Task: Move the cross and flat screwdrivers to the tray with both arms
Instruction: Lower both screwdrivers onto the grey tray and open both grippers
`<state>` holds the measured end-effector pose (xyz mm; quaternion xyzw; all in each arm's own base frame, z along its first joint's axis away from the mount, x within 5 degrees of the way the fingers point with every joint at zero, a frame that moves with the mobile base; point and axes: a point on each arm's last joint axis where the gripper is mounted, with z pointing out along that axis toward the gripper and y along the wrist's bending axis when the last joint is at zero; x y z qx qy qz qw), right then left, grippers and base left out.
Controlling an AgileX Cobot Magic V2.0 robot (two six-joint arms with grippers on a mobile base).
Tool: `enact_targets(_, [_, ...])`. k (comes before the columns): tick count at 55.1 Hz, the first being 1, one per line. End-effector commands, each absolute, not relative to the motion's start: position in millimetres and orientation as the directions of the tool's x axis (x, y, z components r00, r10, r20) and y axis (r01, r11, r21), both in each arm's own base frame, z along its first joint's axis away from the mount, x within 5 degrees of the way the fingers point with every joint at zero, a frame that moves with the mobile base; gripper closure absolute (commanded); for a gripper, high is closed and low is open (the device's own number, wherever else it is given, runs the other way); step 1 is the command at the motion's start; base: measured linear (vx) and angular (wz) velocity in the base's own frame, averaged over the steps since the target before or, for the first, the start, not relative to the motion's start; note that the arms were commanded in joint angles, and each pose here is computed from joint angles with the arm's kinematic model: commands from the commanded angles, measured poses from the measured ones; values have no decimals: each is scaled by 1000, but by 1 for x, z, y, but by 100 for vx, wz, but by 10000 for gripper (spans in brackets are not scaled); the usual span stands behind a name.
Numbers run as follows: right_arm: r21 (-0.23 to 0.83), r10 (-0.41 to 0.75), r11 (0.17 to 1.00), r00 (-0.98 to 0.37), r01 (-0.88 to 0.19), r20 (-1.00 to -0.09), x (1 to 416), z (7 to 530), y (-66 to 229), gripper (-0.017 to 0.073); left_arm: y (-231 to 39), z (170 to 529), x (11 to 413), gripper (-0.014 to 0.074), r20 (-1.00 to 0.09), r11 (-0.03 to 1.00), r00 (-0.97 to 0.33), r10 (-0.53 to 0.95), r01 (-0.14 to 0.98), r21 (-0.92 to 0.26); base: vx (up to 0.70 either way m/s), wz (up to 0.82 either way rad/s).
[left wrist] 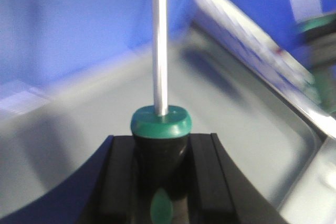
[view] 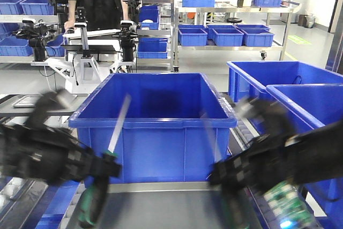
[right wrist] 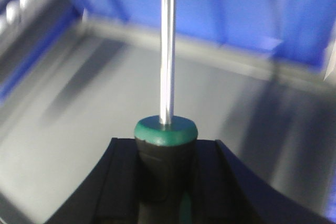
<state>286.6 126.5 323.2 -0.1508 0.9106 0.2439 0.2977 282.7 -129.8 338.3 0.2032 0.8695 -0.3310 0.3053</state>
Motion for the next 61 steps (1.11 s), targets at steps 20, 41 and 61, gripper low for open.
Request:
enact_targets(20, [417,-89,817,-802,-398,-591,305,310,144,497,-146,311,307,410,-563,685,-822,88,460,-565,0,0])
enact_targets(41, [406,-115,819,-810,-404,-575,304,306,144,102,-147,308,306,103,-543,677,-832,114,465,-570,0,0])
enact_targets(61, [400,-41,811,-724,-426,-688,291,342,138,-27,-137,355,285,91,-710,679,-701,72,556,-480,0,0])
